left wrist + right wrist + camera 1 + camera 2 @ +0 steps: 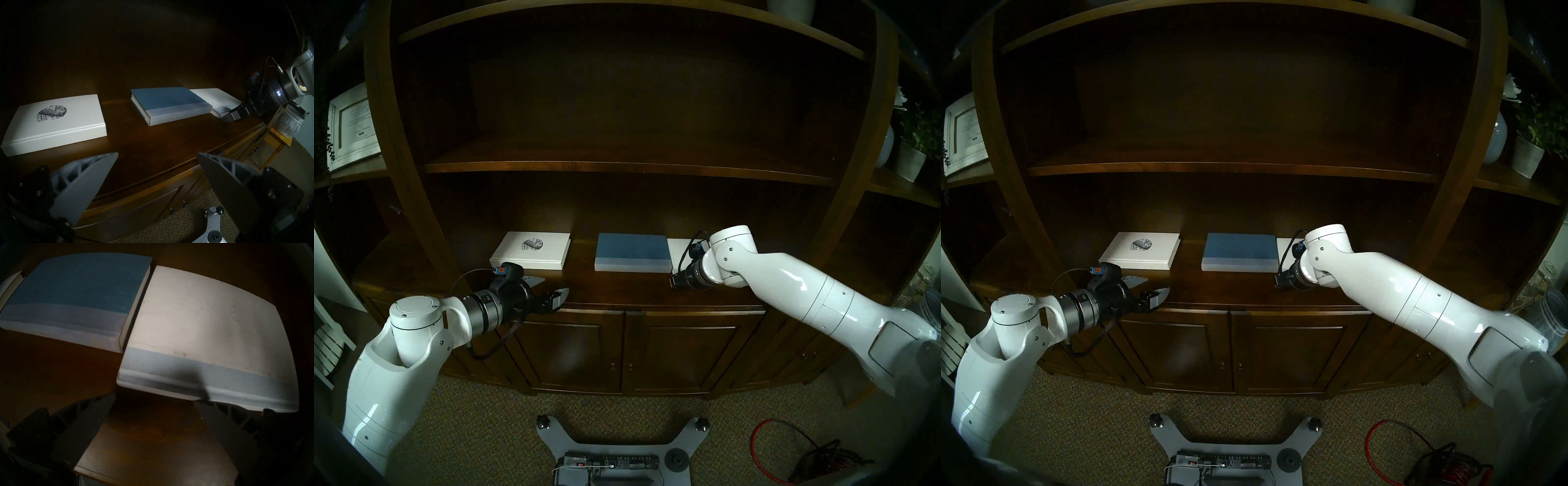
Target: Close the books and align them horizontally on the shelf
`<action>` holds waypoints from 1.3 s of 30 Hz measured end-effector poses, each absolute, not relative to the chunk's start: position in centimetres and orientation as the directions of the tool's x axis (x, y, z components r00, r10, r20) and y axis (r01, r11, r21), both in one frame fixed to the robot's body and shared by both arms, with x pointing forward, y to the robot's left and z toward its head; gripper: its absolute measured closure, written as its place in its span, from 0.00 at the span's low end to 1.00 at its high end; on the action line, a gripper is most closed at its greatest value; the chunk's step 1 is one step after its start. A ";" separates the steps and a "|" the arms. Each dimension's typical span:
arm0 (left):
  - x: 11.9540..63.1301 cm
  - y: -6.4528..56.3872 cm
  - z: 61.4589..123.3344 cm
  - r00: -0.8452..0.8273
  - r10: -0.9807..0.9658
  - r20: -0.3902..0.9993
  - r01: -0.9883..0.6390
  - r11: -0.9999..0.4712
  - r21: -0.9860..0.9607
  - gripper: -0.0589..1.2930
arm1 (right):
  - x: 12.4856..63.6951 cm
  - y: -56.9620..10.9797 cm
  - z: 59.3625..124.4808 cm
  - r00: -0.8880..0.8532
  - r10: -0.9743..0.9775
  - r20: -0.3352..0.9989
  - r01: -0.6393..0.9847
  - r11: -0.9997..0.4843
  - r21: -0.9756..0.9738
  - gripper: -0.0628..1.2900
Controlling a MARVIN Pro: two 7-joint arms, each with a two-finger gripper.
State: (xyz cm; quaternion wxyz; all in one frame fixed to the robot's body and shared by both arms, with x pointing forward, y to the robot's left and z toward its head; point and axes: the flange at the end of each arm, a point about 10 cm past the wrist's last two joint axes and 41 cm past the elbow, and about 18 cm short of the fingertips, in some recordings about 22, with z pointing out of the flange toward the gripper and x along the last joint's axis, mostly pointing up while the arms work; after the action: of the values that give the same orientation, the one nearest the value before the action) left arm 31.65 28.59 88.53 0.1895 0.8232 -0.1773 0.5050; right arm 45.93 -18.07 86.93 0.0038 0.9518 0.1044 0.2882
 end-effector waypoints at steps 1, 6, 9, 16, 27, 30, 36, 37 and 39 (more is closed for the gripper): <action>31.6 28.6 88.5 0.427 -0.101 0.899 -0.483 -0.865 0.133 0.02 | 45.8 -18.0 87.1 0.811 0.202 0.548 0.200 -0.978 0.065 0.04; 31.6 28.6 88.5 0.427 -0.101 0.899 -0.483 -0.865 0.133 0.02 | 45.1 -17.4 88.8 0.795 0.209 0.570 0.224 -0.974 0.045 0.04; 31.6 28.6 88.5 0.427 -0.101 0.898 -0.484 -0.865 0.133 0.02 | 44.6 -16.9 90.1 0.777 0.224 0.588 0.244 -0.969 0.047 0.04; 31.6 28.6 88.5 0.428 -0.101 0.898 -0.484 -0.865 0.134 0.02 | 43.4 -15.9 93.4 0.722 0.269 0.638 0.289 -0.954 0.075 0.04; 31.6 28.6 88.5 0.429 -0.101 0.898 -0.484 -0.865 0.134 0.02 | 40.3 -14.5 96.8 0.630 0.340 0.698 0.360 -0.925 0.126 0.04; 31.6 28.6 88.5 0.430 -0.101 0.897 -0.484 -0.865 0.134 0.02 | 39.3 -14.4 97.2 0.613 0.353 0.707 0.372 -0.918 0.137 0.04; 31.6 28.6 88.4 0.432 -0.102 0.896 -0.484 -0.865 0.135 0.02 | 37.1 -14.6 97.9 0.581 0.380 0.720 0.395 -0.905 0.158 0.04; 31.6 28.6 88.4 0.432 -0.102 0.896 -0.484 -0.865 0.135 0.02 | 36.7 -14.7 98.0 0.578 0.384 0.720 0.399 -0.903 0.161 0.04; 31.6 28.6 88.4 0.433 -0.102 0.896 -0.484 -0.865 0.135 0.02 | 36.0 -14.8 98.1 0.571 0.391 0.722 0.405 -0.899 0.167 0.04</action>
State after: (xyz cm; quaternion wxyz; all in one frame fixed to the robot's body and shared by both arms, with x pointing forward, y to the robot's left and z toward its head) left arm 31.62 28.60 88.40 0.1903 0.8247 -0.1776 0.5022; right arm 36.03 -14.78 98.14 -0.0082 0.8861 0.2246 0.4053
